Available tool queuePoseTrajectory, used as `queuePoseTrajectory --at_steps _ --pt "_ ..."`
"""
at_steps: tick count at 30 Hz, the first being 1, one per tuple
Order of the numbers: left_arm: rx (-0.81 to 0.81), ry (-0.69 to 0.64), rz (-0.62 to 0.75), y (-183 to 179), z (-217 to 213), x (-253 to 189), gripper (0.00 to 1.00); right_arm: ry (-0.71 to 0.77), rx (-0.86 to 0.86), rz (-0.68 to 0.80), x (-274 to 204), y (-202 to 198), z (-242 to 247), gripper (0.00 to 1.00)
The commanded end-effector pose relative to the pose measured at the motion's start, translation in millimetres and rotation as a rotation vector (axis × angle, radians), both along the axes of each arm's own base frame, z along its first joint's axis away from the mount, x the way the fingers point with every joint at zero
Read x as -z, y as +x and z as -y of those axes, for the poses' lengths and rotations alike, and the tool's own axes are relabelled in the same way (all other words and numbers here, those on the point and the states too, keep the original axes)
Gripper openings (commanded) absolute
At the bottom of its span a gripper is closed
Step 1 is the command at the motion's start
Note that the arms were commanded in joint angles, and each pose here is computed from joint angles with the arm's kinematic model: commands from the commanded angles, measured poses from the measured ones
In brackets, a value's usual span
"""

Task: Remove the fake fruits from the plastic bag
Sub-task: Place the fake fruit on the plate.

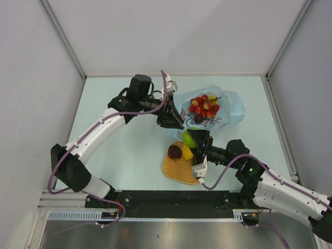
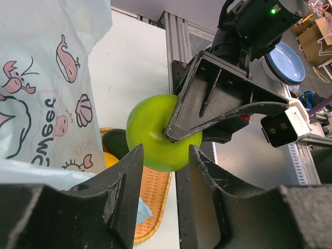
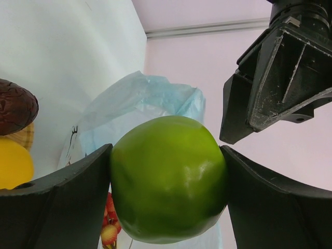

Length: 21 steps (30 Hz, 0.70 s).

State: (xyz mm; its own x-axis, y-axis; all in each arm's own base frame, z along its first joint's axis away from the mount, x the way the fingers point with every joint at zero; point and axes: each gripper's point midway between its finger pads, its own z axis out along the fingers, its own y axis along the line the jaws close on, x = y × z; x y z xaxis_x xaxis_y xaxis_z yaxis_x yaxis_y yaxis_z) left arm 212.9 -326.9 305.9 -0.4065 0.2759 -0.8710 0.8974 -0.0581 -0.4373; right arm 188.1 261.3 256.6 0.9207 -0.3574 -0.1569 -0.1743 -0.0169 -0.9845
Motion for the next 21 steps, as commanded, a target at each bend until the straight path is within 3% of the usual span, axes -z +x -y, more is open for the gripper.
queuePoseTrajectory --at_steps 1,8,12,21 --pt "0.061 -0.045 0.073 -6 5 -15 0.44 0.088 0.023 0.012 -23 1 2 0.60" --pt "-0.156 0.053 0.216 43 0 -10 0.49 0.017 -0.039 -0.020 8 -24 14 0.56" --pt "-0.228 0.017 0.209 65 -6 -27 0.48 -0.001 -0.128 0.015 49 -46 15 0.46" --pt "-0.257 -0.004 0.183 65 -13 -29 0.49 -0.059 -0.235 -0.045 101 -82 -1 0.41"
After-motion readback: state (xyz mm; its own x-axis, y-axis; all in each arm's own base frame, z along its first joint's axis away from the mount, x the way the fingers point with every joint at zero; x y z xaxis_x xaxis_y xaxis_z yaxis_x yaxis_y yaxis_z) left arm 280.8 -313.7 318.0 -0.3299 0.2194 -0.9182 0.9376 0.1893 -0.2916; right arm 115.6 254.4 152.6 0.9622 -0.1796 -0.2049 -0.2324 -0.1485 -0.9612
